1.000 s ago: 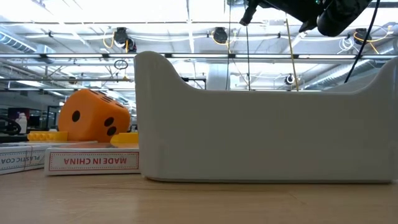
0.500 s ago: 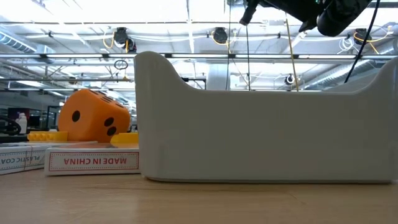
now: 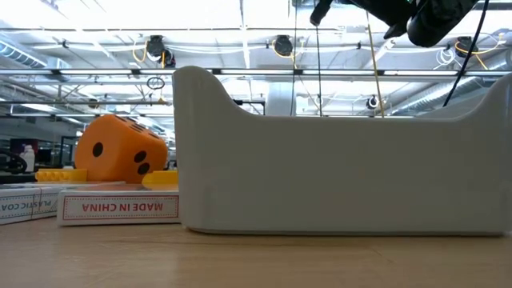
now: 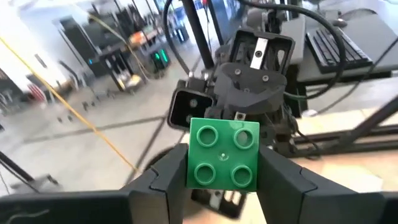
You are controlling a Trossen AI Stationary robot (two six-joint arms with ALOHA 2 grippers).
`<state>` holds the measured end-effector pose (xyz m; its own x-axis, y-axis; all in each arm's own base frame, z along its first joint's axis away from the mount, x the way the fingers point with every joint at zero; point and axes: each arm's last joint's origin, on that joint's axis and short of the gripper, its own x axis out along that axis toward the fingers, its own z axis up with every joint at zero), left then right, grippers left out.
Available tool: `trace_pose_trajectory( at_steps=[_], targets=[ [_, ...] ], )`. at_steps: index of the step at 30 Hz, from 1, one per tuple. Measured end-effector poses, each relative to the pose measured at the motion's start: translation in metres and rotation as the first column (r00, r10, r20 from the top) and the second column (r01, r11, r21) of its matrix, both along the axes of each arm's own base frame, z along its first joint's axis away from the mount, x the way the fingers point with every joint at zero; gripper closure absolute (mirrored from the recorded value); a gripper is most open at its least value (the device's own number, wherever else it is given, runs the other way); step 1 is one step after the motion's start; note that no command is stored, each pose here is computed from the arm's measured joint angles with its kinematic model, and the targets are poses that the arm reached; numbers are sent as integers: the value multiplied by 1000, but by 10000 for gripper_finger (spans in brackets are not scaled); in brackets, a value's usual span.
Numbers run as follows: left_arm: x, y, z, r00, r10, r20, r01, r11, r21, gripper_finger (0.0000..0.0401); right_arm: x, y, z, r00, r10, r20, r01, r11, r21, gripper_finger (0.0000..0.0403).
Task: Pick & Place Toys
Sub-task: Put the green game piece into the top gray bin
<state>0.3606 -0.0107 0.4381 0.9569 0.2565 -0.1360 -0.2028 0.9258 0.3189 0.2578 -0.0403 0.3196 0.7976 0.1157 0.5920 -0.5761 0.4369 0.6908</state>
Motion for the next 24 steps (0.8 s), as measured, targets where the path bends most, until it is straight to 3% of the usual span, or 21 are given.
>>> trace_pose_trajectory(
  at_steps=[8, 13, 16, 22, 24],
  targets=[
    [-23, 2, 21, 985, -21, -172, -6, 988, -154, 258, -1, 0, 1, 993, -118, 22, 120, 980, -161, 220],
    [-33, 8, 26, 967, -136, -214, 57, 939, -340, 251, 9, 1, 11, 979, -166, -120, 112, 924, -365, 229],
    [-33, 13, 23, 955, -190, -229, 77, 901, -427, 257, 18, 4, 26, 960, -176, -219, 27, 834, -550, 231],
    [-35, 24, 13, 925, -236, -296, 43, 842, -537, 254, 24, 18, 56, 919, -304, -250, -55, 531, -845, 229],
    [-36, 25, 10, 917, -245, -314, 35, 835, -549, 251, 24, 20, 63, 902, -365, -231, -37, 469, -883, 230]
  ],
)
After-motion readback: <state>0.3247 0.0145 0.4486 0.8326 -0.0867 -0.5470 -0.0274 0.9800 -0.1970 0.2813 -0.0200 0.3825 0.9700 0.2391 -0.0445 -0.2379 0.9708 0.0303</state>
